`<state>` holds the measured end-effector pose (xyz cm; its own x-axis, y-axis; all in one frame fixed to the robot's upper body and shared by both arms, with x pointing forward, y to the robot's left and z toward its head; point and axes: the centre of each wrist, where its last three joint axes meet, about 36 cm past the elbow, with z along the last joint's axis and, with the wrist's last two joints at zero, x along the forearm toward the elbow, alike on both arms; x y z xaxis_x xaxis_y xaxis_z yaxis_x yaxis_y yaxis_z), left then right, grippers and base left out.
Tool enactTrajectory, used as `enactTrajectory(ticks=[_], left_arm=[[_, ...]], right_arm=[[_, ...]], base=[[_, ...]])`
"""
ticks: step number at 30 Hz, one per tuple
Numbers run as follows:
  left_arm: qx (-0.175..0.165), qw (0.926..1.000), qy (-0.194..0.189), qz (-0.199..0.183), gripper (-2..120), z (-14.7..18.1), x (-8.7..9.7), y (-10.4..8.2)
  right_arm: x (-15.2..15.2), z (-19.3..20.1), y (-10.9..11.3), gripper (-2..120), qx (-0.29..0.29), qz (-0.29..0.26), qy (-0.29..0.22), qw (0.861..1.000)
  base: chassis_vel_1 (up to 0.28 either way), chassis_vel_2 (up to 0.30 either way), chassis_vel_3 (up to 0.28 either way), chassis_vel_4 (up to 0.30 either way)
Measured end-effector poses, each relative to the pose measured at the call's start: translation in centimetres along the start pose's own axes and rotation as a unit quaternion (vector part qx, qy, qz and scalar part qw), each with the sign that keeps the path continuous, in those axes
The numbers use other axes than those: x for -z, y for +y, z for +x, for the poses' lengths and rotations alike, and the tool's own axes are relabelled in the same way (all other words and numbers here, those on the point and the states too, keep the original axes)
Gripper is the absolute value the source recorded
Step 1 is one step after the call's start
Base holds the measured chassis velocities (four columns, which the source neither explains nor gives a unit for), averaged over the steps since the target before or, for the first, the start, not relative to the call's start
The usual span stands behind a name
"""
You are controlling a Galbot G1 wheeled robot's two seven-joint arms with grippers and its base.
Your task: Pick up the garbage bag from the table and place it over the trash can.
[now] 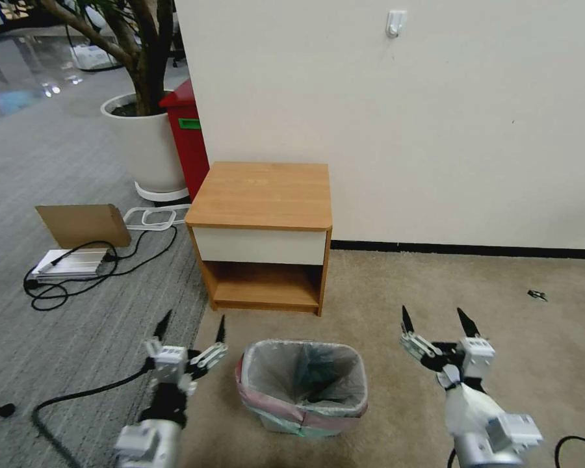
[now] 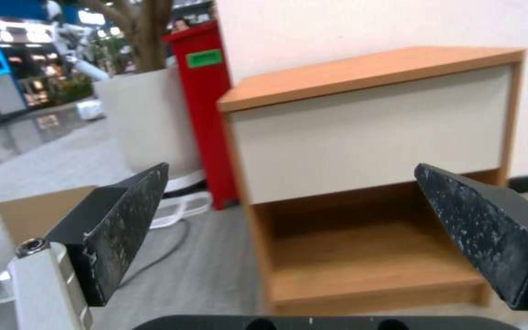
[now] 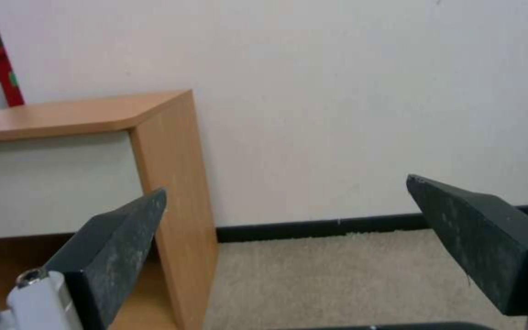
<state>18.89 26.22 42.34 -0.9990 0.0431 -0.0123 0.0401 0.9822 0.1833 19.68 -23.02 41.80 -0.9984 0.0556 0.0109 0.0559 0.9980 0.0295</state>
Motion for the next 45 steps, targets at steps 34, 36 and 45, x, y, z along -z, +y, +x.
enactTrajectory(ticks=[34, 36, 45], left_arm=[[0.008, 0.9998, 0.02, 0.002, 100, 1.25, 0.54, 0.37], [0.008, 0.9998, 0.02, 0.002, 100, 1.24, 0.54, 0.37], [0.008, 0.9998, 0.021, 0.002, 100, 1.25, 0.51, 0.36]], right_arm=[[-0.06, 0.01, -0.29, 100, -0.011, 0.008, -0.007, 1.0], [-0.06, 0.01, -0.29, 100, -0.011, 0.008, -0.007, 1.0], [-0.06, 0.01, -0.28, 100, -0.011, 0.008, -0.007, 1.0]], base=[[0.0, 0.0, 0.0, 0.0], [0.0, 0.0, 0.0, 0.0], [0.0, 0.0, 0.0, 0.0]])
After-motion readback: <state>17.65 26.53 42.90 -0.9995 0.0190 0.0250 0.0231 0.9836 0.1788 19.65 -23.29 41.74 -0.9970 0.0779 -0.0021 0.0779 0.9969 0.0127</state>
